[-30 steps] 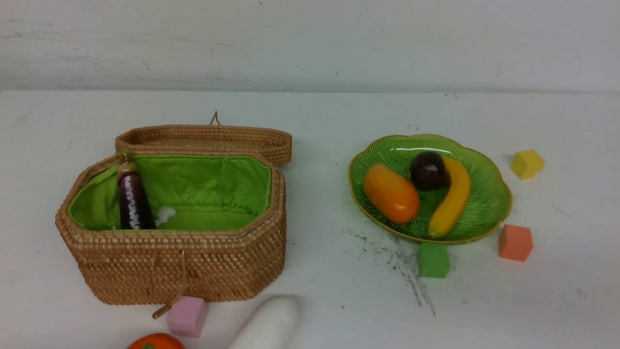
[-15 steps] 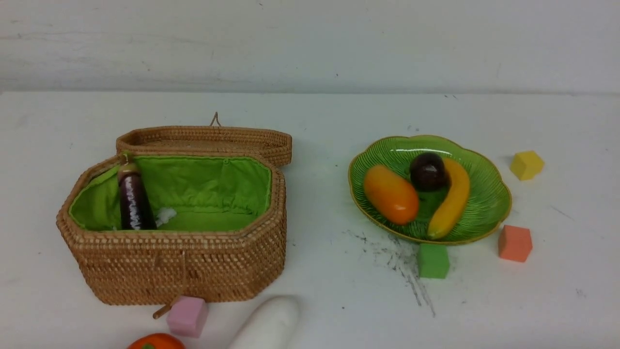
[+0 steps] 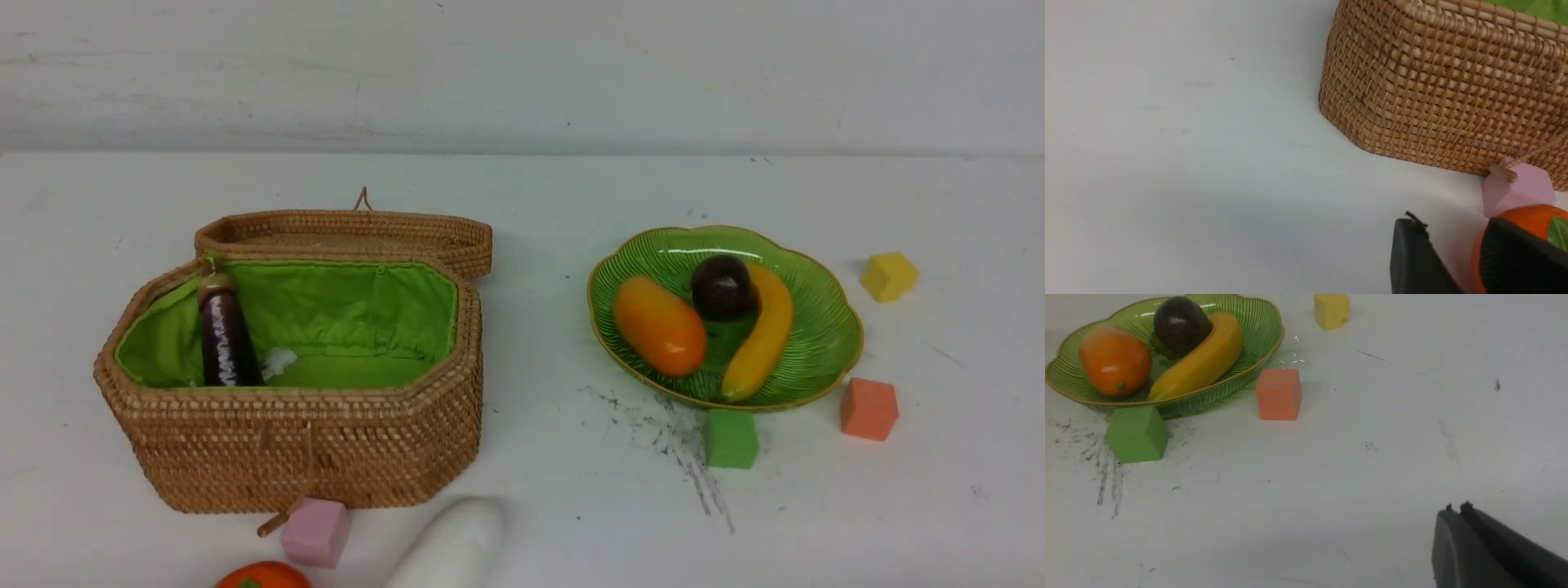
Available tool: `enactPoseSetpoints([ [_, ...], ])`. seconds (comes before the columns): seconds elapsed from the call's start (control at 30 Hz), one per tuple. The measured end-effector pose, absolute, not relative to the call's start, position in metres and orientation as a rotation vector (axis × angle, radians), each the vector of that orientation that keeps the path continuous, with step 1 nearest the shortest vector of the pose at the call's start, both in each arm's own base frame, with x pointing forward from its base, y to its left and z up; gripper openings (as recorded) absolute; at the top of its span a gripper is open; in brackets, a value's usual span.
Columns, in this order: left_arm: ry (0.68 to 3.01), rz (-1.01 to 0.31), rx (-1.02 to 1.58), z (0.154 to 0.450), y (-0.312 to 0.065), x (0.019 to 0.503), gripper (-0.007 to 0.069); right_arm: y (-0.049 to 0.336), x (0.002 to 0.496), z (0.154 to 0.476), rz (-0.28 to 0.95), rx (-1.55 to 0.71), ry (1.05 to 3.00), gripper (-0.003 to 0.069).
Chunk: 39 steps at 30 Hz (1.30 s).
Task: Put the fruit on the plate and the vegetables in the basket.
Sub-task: Grab a tomato with your left arm and place it on the plate on the right.
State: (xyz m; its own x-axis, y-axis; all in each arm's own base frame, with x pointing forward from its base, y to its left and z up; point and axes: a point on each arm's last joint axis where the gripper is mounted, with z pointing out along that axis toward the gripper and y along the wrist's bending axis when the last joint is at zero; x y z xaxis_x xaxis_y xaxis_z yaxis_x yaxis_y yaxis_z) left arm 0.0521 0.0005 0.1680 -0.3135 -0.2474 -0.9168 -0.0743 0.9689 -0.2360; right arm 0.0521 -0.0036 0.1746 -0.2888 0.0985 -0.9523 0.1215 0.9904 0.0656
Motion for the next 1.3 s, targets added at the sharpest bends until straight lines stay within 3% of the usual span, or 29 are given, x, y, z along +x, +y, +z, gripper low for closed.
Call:
enactPoseSetpoints([
  [0.7, 1.848, -0.166, -0.218, 0.172, 0.001, 0.053, 0.0239, -0.004, 0.052, 0.174, -0.024, 0.159, 1.867, 0.0032],
  [0.9, 1.62, -0.238, -0.214, 0.192, -0.001, 0.057, 0.0239, -0.004, 0.052, 0.174, -0.023, 0.16, 1.867, 0.0036],
  [1.1, 1.346, -0.461, -0.337, 0.215, -0.002, 0.055, 0.0239, -0.004, 0.052, 0.174, -0.023, 0.16, 1.867, 0.0036],
  [1.3, 1.105, -0.582, -0.349, 0.244, -0.001, 0.047, 0.0239, -0.004, 0.052, 0.174, -0.022, 0.162, 1.867, 0.0043],
])
